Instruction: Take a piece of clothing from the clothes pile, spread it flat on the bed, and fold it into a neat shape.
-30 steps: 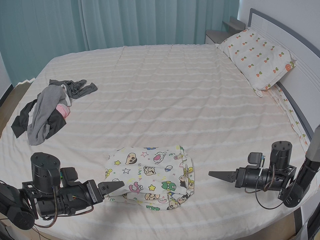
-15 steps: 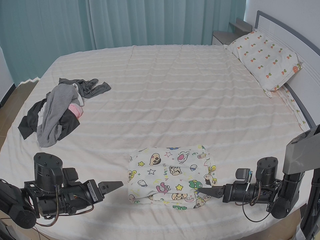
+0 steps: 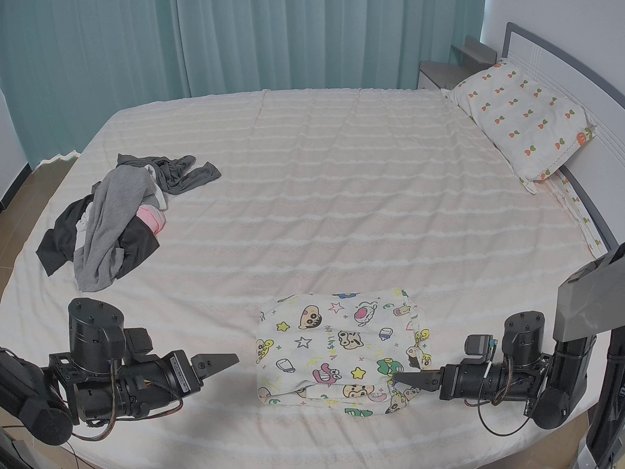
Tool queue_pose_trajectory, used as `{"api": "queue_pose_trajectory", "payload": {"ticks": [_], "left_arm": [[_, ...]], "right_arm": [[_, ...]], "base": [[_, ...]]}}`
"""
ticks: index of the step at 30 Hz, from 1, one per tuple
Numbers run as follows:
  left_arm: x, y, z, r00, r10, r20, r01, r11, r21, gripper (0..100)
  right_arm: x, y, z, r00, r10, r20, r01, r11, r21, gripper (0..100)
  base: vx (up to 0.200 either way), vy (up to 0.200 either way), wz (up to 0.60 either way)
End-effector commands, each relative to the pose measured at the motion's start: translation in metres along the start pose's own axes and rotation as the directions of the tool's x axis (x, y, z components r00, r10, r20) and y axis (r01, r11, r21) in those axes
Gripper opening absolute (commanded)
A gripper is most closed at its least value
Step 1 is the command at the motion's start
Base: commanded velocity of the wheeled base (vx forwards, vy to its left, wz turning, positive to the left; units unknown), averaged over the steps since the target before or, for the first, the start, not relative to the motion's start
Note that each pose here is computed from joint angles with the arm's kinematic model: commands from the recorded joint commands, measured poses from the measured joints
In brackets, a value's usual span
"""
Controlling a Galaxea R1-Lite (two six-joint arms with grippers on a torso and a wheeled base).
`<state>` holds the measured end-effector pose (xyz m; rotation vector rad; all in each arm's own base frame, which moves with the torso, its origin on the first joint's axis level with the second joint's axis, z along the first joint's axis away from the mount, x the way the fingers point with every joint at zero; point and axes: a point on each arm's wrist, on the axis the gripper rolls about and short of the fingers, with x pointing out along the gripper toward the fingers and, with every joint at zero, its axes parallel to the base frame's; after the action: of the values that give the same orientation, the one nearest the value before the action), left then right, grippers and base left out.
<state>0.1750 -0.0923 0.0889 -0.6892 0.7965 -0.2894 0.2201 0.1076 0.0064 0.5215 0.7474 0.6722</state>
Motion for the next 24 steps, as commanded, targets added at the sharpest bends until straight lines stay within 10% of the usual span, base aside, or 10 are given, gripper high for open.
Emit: {"api": "queue_pose_trajectory", "payload": {"ticks": [1, 24], "left_arm": [[0.003, 0.002, 0.0, 1.0, 0.01, -0.003, -0.01, 1.0, -0.004, 100], [0.005, 0.002, 0.0, 1.0, 0.007, -0.002, -0.007, 1.0, -0.005, 100]], "right_arm": [[-0.005, 0.001, -0.002, 1.0, -0.006, 0.001, 0.006, 1.0, -0.002, 100], [0.018, -0.008, -0.004, 1.0, -0.006, -0.022, 0.006, 1.0, -0.001, 100]], "base": [[0.0, 0.0, 0.0], [0.0, 0.0, 0.0]]}}
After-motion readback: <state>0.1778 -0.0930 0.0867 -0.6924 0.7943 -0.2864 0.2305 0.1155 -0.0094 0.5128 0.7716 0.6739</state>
